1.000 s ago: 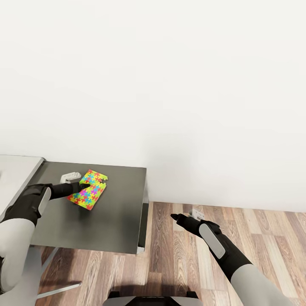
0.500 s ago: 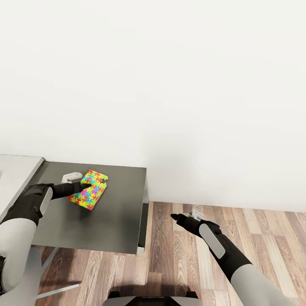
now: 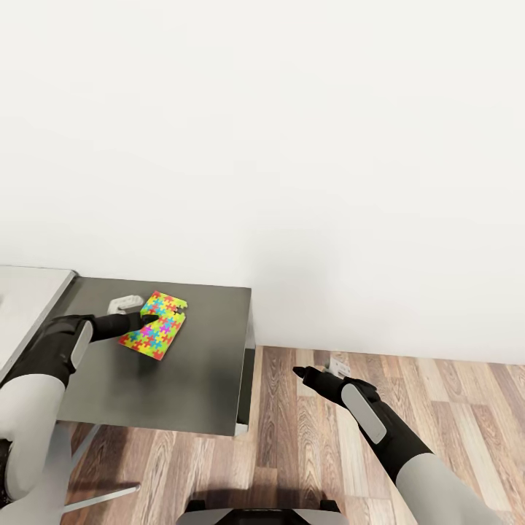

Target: Put all the toys in the child's room - the three board games (two on the bed and one on the table), the two jigsaw puzzles on the table, and the tennis ball on the table - inside the toy box on the table in the child's room.

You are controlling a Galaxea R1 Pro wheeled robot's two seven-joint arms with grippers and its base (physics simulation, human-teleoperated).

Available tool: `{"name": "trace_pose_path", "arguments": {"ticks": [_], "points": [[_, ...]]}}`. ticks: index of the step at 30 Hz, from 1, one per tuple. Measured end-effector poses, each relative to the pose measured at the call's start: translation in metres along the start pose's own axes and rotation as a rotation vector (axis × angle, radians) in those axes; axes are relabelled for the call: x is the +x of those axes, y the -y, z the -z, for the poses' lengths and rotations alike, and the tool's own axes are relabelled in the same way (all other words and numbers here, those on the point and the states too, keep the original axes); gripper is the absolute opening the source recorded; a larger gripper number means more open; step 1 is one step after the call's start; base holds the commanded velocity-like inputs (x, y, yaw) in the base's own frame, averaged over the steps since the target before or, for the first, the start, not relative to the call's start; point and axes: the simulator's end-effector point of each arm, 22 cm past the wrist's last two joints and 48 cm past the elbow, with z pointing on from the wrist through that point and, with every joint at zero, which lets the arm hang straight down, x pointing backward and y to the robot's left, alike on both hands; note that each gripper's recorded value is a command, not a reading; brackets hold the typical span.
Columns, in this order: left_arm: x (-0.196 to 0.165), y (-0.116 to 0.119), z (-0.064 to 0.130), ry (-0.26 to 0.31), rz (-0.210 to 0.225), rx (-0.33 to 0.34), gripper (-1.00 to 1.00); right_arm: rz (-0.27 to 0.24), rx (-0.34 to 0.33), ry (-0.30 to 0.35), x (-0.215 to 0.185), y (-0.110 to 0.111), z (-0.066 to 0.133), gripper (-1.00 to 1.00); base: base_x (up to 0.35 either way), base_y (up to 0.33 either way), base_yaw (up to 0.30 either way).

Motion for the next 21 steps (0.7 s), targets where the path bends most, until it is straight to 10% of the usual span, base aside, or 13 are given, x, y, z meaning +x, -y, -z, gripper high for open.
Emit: {"name": "trace_pose_path", "arguments": {"ticks": [21], "points": [[-0.001, 0.017, -0.005, 0.004, -0.010, 0.021, 1.00, 0.000, 0.000, 0.000, 0.000, 0.000, 0.000, 1.00, 0.000, 0.000, 0.000]]}}
